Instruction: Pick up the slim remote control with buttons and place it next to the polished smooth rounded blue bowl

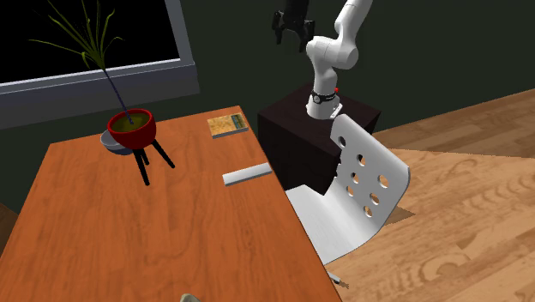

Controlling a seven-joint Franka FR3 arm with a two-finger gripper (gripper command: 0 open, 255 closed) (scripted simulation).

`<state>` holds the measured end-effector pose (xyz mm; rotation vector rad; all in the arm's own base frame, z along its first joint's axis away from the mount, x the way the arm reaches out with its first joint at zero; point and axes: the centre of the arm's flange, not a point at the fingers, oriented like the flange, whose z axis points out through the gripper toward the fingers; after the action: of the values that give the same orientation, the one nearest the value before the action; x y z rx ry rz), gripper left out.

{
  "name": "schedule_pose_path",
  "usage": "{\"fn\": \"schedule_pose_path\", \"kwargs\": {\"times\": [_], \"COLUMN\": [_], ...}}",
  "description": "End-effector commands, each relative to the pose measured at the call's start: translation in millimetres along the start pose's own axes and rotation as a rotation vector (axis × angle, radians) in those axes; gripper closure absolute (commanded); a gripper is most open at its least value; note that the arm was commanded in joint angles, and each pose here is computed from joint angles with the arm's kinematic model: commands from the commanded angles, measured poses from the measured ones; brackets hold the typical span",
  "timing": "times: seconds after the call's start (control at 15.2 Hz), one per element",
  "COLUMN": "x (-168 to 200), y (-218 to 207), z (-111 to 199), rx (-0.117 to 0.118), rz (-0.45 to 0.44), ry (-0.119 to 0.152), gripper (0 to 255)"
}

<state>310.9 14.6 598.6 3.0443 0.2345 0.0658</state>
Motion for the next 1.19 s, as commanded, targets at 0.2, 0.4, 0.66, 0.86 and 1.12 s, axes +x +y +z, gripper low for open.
{"fn": "schedule_pose_path", "kwargs": {"times": [0.2, 0.4, 0.66, 0.86, 1.12], "x": [21, 42, 71, 92, 119], "y": [-3, -5, -8, -9, -10], "z": [34, 67, 112, 146, 192], "rx": [0.008, 0.016, 0.027, 0.036, 0.047], "rz": [0.035, 0.069, 0.116, 0.15, 0.196], "ry": [-0.005, -0.01, -0.016, -0.021, -0.028], "gripper": [0, 0, 0, 0, 0]}}
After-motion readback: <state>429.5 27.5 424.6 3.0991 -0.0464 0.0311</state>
